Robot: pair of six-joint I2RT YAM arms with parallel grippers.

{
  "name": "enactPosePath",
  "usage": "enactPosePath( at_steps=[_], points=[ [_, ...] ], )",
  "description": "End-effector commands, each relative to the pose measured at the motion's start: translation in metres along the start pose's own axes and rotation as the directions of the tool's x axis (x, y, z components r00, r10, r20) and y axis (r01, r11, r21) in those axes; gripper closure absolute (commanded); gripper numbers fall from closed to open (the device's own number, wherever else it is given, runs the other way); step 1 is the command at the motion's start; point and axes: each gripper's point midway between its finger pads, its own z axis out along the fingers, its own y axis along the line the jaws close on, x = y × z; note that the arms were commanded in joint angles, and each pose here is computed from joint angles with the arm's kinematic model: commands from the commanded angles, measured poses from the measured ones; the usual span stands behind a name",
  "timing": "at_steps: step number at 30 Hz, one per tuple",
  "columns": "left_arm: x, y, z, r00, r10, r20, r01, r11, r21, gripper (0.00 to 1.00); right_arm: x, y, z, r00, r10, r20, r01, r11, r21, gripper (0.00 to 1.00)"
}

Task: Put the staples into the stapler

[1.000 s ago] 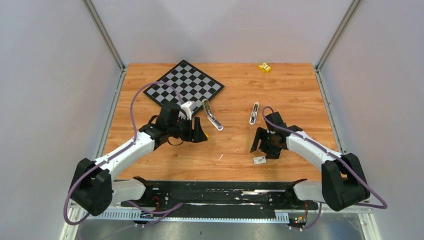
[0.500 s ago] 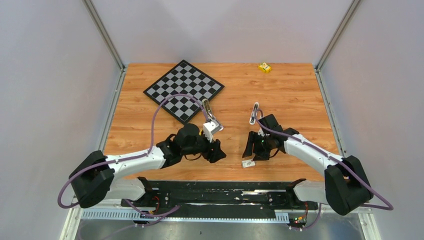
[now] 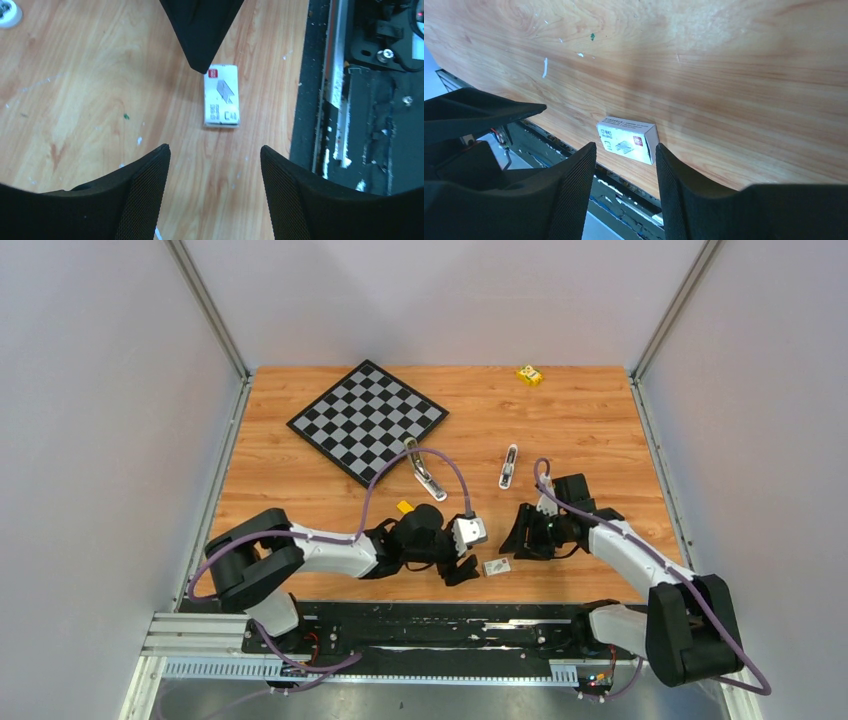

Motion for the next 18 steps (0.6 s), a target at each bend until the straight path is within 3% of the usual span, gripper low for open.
enactPosePath(
  at_steps=[1,18],
  points=[
    [-0.028,0.007,0.019,0.987,0.149,0.061,-0.148,0.989,-0.015,0.32,0.003,0.001,-0.008,1.000,-0.024,0.001,0.024,0.998,-0.063,0.49],
    [-0.006,-0.013,0.063,0.984,0.179,-0.018,-0.178,0.982,0.072,0.41,0.011,-0.008,0.000,0.999,0.030,-0.033,-0.034,0.992,-0.119,0.54]
  ],
)
